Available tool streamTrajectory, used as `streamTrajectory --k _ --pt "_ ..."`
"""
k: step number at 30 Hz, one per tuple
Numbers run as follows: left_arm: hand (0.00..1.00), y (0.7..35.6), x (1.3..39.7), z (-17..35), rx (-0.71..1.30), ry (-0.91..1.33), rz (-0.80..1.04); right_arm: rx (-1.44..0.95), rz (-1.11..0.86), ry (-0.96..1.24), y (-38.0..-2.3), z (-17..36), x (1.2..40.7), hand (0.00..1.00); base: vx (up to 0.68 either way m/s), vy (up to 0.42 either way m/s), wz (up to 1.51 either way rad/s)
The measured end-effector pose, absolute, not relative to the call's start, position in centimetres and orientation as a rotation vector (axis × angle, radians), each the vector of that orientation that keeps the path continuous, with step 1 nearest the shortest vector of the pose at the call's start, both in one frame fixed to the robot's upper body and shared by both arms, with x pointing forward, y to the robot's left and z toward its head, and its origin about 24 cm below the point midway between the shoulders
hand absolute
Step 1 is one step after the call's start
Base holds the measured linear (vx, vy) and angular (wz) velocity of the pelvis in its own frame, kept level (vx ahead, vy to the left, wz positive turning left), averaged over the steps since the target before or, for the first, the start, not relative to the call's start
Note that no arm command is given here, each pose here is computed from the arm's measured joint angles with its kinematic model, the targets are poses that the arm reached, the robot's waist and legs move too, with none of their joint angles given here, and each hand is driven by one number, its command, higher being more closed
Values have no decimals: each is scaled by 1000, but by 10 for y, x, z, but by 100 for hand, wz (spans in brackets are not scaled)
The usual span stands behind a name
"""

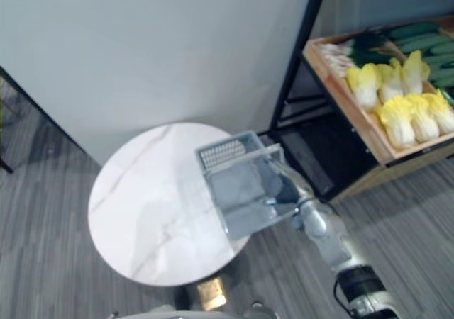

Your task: Pick vegetable in the basket

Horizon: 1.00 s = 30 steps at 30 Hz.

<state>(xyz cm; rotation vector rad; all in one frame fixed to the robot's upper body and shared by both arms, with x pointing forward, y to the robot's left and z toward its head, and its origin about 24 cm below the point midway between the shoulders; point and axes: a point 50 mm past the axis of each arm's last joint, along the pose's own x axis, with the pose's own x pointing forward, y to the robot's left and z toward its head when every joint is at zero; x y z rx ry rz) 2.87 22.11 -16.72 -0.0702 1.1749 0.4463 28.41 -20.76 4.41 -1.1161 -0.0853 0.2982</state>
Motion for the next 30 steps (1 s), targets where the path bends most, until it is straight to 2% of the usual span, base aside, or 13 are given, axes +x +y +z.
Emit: streamTrajectory --k 6,14,30 --pt "0 223 29 -167 -65 1171 446 -1328 380 -92 -205 49 307 0 -14 5 11" --pt "0 223 25 -167 -67 1184 450 -1466 396 -60 -212 54 325 0 4 1 7" --pt "0 220 30 -166 -75 1165 443 -1525 235 -17 -232 91 361 0 2 3 12"
